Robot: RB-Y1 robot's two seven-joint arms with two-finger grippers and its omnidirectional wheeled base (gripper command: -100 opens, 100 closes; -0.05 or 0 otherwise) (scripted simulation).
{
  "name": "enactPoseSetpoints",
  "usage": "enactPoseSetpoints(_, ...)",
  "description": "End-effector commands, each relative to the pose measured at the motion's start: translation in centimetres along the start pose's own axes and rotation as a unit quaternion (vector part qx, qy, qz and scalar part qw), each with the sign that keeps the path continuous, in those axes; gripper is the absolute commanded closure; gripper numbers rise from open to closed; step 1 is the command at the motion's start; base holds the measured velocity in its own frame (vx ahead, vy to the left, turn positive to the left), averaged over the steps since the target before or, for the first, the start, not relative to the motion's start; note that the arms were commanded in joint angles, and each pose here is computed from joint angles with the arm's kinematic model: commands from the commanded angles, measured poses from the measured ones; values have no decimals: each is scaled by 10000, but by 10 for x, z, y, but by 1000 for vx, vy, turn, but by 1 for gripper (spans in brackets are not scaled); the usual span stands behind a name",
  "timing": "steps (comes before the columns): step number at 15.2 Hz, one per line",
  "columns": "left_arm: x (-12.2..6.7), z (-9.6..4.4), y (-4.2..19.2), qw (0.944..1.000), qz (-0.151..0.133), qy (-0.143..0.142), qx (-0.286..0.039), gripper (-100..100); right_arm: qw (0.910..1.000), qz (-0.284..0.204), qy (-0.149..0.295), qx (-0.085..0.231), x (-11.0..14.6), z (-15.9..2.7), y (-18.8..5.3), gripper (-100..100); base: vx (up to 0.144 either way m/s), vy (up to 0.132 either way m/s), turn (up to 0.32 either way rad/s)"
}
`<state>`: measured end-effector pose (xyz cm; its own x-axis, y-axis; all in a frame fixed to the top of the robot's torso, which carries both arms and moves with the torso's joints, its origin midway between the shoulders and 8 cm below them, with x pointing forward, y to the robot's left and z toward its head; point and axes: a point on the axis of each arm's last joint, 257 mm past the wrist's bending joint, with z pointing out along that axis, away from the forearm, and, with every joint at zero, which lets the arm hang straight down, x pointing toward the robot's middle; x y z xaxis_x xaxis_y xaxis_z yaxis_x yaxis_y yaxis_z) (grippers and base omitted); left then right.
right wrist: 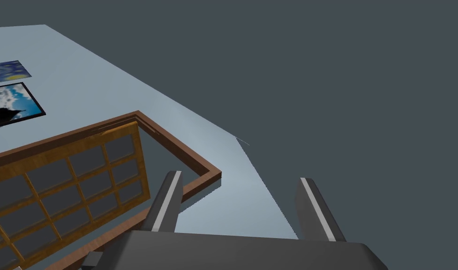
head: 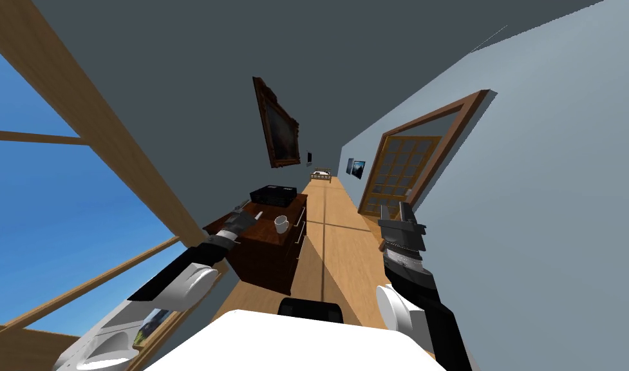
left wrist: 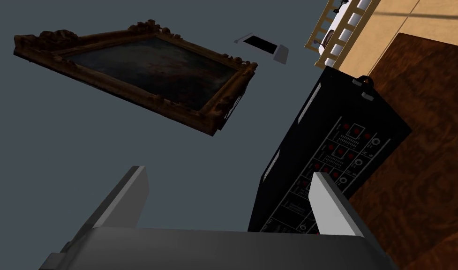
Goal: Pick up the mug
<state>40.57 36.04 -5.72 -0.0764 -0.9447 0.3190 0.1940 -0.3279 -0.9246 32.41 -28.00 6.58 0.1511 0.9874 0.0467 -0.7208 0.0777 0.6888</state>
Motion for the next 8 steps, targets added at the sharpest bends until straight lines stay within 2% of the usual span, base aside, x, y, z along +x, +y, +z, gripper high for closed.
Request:
enactPoseSetpoints(1, -11, 1, 9, 9995, -188, -108, -243, -100, 10000, 0, 0, 0, 0, 0, 0, 0, 37, -75, -40)
enactPoseSetpoints(2, -13, 1, 14, 9991, -188, -151, -339, -100, 10000, 0, 0, 0, 0, 0, 0, 0, 27, -62, -12)
enactPoseSetpoints(3, -23, 2, 14, 9978, -413, -222, -464, -100, 10000, 0, 0, 0, 0, 0, 0, 0, 38, -91, -35)
enactPoseSetpoints(6, -28, 1, 24, 9964, -424, -318, -666, -100, 10000, 0, 0, 0, 0, 0, 0, 0, 32, -63, -15)
enactPoseSetpoints(7, -40, 1, 26, 9934, -670, -427, -825, -100, 10000, 0, 0, 0, 0, 0, 0, 0, 26, -52, -48)
enactPoseSetpoints(8, -42, 0, 31, 9925, -669, -470, -912, -100, 10000, 0, 0, 0, 0, 0, 0, 0, 37, -65, -46)
